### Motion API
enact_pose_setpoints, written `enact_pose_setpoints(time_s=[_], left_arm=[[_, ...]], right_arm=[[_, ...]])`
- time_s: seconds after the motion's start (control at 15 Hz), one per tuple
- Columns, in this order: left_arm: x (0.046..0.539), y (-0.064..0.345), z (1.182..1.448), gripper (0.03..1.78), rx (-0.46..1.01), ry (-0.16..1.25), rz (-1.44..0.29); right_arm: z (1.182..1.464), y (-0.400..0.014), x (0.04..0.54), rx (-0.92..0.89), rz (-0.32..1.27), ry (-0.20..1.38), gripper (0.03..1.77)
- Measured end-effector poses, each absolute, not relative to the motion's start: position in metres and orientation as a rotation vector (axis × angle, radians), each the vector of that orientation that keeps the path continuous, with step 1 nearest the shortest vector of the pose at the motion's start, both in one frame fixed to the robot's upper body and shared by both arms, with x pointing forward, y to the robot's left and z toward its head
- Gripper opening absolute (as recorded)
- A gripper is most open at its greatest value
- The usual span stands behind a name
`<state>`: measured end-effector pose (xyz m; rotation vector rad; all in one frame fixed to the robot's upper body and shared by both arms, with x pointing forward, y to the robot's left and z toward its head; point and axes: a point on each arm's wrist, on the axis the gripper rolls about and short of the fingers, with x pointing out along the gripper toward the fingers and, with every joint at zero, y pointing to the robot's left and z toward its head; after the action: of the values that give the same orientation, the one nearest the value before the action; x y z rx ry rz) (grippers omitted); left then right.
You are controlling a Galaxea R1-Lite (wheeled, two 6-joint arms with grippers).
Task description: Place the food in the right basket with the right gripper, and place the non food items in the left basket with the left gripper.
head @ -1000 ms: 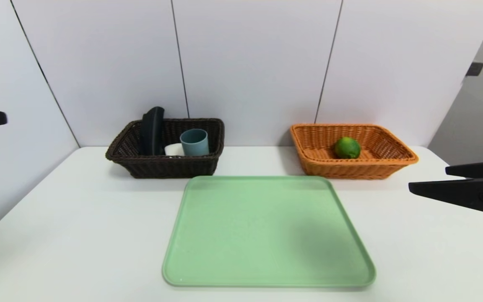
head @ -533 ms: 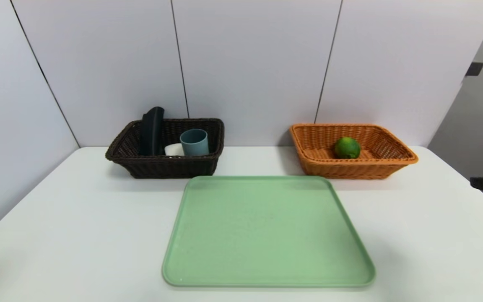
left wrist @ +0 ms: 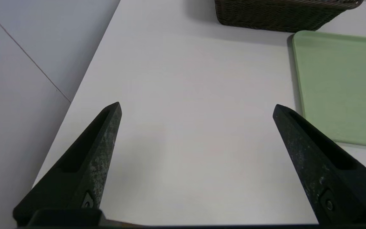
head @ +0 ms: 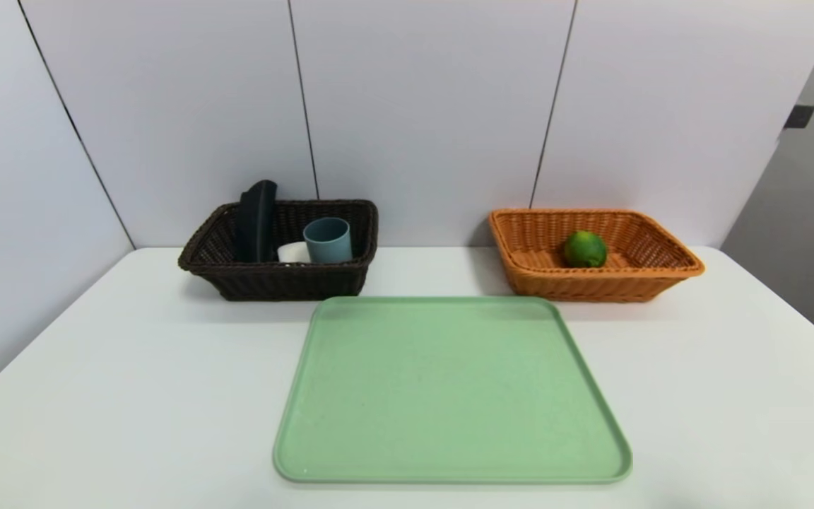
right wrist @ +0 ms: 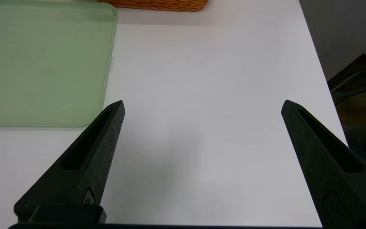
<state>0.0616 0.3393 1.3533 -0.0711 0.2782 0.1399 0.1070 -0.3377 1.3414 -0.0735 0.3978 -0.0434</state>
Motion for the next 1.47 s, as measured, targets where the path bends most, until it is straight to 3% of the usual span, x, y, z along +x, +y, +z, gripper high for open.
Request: enact_pose_setpoints(time_s=[0.33,0.67,0.87,1.07,1.47], left_arm=[[0.032,0.339,1.327,1.69,-0.06,0.205,0.047],[0.013,0.335,1.293,1.69,0.0,0.15,0.019],[0.009,0.334,1.262,1.69,0.042,0.12,0.017],[0.018,0.334,1.248,1.69,0.04,0.067,0.022],[0.061,0.334,1.207,1.69,0.106,-0.09,0.022]], right_arm=[[1.291,-0.338,0.049,-0.072,-0.032,0.232,1.7],[1.261,-0.338,0.02,-0.105,-0.053,0.066,1.7],[1.258,-0.338,0.021,-0.121,-0.069,-0.047,1.7],[1.255,-0.338,0.033,-0.127,-0.074,-0.178,1.7],[1.225,-0.337,0.06,-0.188,-0.051,-0.379,1.7]])
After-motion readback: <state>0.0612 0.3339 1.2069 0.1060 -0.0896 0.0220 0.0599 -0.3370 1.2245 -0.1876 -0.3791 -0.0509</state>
